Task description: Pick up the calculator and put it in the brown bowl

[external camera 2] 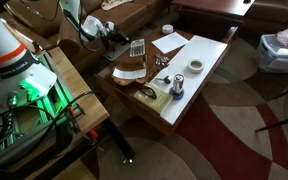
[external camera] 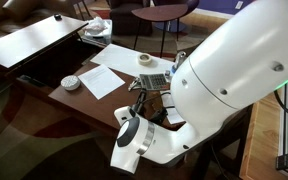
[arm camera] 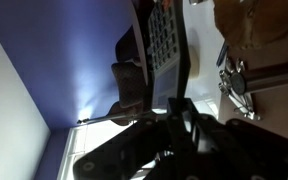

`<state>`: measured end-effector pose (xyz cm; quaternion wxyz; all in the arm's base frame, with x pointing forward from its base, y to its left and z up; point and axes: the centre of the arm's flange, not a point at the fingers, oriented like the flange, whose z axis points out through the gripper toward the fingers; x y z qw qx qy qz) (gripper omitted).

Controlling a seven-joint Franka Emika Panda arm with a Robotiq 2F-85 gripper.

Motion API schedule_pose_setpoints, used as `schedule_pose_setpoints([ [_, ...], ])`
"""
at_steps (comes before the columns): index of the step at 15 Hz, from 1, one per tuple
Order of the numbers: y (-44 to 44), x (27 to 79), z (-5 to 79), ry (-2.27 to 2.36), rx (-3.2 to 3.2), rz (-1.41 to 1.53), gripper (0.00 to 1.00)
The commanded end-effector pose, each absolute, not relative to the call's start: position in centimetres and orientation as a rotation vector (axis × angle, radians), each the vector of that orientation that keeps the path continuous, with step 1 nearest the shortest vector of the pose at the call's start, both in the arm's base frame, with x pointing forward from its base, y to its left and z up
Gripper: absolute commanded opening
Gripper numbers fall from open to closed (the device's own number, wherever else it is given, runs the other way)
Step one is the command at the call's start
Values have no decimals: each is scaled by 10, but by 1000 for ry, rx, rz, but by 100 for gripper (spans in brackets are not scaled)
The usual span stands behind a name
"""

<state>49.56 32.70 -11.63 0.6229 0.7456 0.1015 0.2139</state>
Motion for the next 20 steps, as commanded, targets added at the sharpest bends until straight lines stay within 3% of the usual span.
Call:
schedule_pose_setpoints([
  [1,321,495,-121,216,1742,453,9],
  [4,312,496,-126,192,1792,402,9],
  [5,313,496,-126,191,1795,400,2],
  [20,263,465,-166,301,1870,198,2],
])
